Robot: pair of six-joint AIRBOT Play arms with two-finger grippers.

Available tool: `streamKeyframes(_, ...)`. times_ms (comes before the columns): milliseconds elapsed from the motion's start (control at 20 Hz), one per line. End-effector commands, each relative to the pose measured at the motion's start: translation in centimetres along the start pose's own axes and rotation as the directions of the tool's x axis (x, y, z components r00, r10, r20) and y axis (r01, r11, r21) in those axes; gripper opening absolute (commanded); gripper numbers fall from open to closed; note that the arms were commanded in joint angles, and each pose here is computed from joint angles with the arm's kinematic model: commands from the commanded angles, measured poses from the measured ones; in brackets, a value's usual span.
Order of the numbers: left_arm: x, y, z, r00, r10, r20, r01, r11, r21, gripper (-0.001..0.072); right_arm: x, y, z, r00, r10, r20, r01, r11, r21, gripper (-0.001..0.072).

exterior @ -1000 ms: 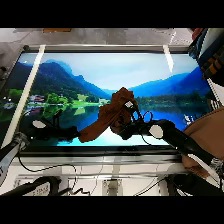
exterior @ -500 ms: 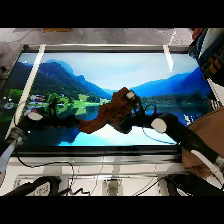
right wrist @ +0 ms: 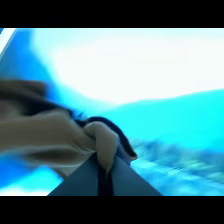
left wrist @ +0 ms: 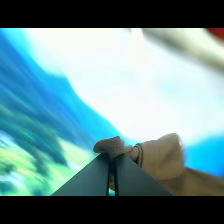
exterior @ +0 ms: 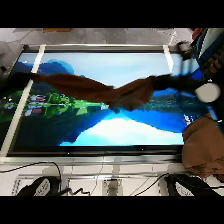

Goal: Fold the clothes and pants, and hang the long-sleeved shirts on hangers.

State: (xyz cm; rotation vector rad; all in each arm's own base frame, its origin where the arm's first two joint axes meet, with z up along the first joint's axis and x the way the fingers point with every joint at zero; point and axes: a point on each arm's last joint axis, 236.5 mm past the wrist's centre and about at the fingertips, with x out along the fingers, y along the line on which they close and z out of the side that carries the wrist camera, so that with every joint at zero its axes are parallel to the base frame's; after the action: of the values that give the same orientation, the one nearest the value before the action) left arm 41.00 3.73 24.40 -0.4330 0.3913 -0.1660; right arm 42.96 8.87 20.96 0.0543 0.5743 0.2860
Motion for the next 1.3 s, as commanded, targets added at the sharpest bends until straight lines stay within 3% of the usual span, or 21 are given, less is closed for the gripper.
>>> streamKeyframes(0, -5.7, 2.0, 5.2, 0.979, 0.11, 0.174, -0.109, 0.994, -0.013, 0.001, -5.3, -5.3, 4.5, 0.983, -0.128, 0.129, 0.122, 0.991, 0.055, 0.0017)
streamKeyframes(500, -8.5, -2.0, 8.0, 0.953, 0.003, 0.304, 0.017, 0.998, -0.061, 0.0011, -17.3, -2.5, 11.5, 0.902, -0.143, 0.408, 0.177, 0.983, -0.046, 0.0017)
streamKeyframes(700, -13.1, -5.1, 11.4, 0.876, -0.006, 0.483, 0.02, 1.0, -0.024, 0.001, -24.6, 1.2, 14.2, 0.827, -0.079, 0.556, 0.138, 0.988, -0.065, 0.0017)
streamKeyframes(900, -21.3, -8.8, 15.0, 0.692, 0.013, 0.722, -0.079, 0.995, 0.058, 0.001, -30.3, 6.1, 14.4, 0.77, 0.054, 0.636, 0.003, 0.996, -0.088, 0.0016)
streamKeyframes(1050, -27.3, -10.4, 15.7, 0.552, 0.059, 0.832, -0.306, 0.942, 0.137, 0.0009, -31.3, 8.9, 11.1, 0.819, 0.134, 0.558, -0.074, 0.989, -0.128, 0.0016)
streamKeyframes(1150, -28.6, -10.3, 15.0, 0.535, 0.102, 0.838, -0.455, 0.871, 0.185, 0.0008, -30.2, 9.3, 8.4, 0.879, 0.147, 0.454, -0.109, 0.988, -0.11, 0.0016)
streamKeyframes(1250, -26.9, -9.0, 13.9, 0.602, 0.149, 0.784, -0.47, 0.861, 0.197, 0.0008, -27.8, 8.7, 6.1, 0.935, 0.139, 0.327, -0.119, 0.99, -0.081, 0.0016)
